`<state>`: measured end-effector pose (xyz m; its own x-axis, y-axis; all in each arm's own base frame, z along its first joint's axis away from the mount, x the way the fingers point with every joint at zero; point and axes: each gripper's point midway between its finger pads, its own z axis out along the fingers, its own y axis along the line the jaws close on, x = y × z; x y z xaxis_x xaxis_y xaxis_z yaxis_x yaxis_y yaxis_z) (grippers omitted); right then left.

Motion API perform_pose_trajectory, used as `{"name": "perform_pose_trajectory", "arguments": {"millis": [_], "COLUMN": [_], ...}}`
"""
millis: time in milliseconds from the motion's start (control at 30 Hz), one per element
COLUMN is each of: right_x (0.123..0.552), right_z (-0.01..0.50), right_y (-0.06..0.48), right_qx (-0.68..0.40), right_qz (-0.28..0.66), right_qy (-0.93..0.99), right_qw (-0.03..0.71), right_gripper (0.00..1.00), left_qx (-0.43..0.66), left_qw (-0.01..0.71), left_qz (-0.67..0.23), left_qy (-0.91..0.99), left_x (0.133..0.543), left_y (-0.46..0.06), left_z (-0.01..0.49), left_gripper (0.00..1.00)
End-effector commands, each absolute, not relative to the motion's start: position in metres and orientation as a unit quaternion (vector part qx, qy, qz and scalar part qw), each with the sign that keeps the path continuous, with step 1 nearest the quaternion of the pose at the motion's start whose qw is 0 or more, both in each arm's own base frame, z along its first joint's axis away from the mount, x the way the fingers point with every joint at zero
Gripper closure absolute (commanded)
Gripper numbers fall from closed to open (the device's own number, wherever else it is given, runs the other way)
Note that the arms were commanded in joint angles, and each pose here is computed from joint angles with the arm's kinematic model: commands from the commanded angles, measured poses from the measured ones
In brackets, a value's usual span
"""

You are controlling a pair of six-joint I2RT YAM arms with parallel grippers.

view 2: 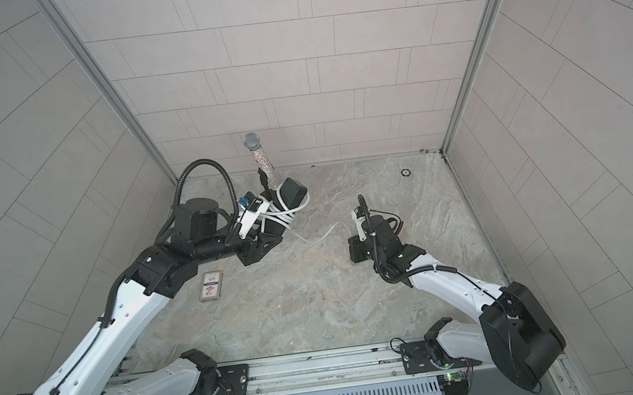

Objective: Unwrap the cord wrapped around the power strip
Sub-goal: Unwrap the power cord from the power strip.

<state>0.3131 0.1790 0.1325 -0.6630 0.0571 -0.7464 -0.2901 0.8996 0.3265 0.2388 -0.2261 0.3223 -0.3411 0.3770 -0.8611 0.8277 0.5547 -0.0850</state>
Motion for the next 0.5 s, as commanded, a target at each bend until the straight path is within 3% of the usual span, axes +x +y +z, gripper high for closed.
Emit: {"name": "perform_pose_trajectory", "arguments": {"millis": [0, 233, 467], "right_x": [0.310, 0.271, 0.216], "right_z": [0.148, 0.199, 0.251], "right_y": [0.185, 0.145, 0.190], "right_qx": [-0.087, -0.155, -0.303], "right_qz": [0.233, 0.186, 0.290], "right_qy": [0.871, 0.855, 0.761], "right_qw": [0.423, 0.458, 0.495], "right_gripper": [0.65, 0.27, 0.27], "left_qx": [0.425, 0.433, 0.448], "left_qw": [0.447, 0.447, 0.434], "left_qz": [-0.307, -0.320, -0.370], "left_qy": [0.725, 0.715, 0.688], "left_x": [0.220, 0.216, 0.201], "left_y": [-0.236, -0.241, -0.256], "left_z": [0.363, 0.380, 0.400], "left_gripper": [1.00, 1.00, 1.00]}}
